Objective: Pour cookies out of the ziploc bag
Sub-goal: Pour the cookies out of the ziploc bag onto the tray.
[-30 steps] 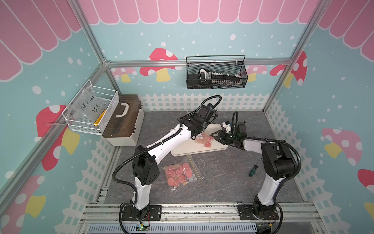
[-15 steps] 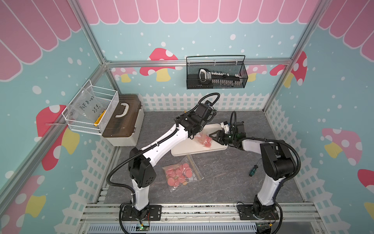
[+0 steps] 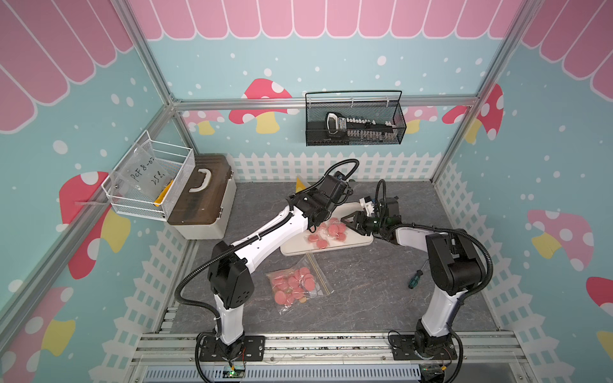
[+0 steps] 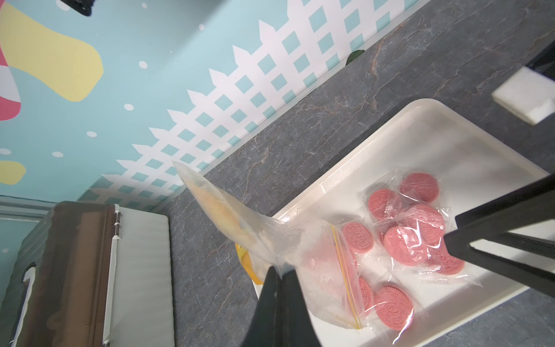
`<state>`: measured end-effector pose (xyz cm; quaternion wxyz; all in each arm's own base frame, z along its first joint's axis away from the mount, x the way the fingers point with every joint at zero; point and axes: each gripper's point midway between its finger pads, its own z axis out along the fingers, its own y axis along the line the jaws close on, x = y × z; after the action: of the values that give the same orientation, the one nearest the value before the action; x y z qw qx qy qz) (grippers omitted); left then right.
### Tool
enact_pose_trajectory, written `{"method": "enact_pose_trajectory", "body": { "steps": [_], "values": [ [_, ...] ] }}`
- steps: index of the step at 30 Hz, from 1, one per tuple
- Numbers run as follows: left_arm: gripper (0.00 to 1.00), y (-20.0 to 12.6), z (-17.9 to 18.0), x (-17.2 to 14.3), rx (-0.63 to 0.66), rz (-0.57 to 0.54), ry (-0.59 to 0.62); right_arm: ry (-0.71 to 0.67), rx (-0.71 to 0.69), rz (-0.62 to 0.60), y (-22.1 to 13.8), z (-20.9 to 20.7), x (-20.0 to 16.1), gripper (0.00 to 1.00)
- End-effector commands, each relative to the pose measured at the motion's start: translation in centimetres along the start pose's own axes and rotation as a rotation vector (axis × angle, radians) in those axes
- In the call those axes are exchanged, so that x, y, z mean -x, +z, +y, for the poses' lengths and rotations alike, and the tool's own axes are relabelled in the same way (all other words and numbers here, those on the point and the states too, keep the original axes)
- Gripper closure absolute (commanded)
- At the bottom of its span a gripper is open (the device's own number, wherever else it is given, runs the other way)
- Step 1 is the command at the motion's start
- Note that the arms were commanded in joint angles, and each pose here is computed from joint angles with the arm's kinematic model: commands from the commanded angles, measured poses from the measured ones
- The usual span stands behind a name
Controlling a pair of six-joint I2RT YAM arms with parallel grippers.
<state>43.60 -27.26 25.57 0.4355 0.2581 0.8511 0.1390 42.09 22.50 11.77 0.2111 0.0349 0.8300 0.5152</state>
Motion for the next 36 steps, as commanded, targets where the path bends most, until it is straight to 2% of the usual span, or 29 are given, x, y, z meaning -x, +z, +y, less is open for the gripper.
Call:
{"method": "enact_pose_trajectory", "body": {
  "steps": [1, 8, 19, 29, 36],
  "values": [
    [1.00, -1.6, 1.9, 0.8, 0.032, -0.038, -0.041, -0.020, 0.023, -0.003, 0.2, 1.0, 0.5, 0.46],
    [1.00, -2.8, 4.2, 1.3, 0.094, -0.072, -0.069, -0.033, 0.033, 0.000, 0.3, 1.5, 0.5, 0.46],
    [1.00, -4.3, 8.4, -0.3, 0.176, -0.077, -0.155, -0.041, 0.036, 0.006, 0.2, 1.8, 0.5, 0.46],
    [1.00, -6.4, 14.0, -4.5, 0.315, -0.071, -0.349, -0.072, 0.026, 0.026, 0.5, 2.6, 0.3, 0.45],
    [1.00, -9.2, 17.8, -10.1, 0.422, -0.101, -0.562, -0.077, 0.033, 0.042, 0.9, 2.9, 0.0, 0.45]
  ]
}}
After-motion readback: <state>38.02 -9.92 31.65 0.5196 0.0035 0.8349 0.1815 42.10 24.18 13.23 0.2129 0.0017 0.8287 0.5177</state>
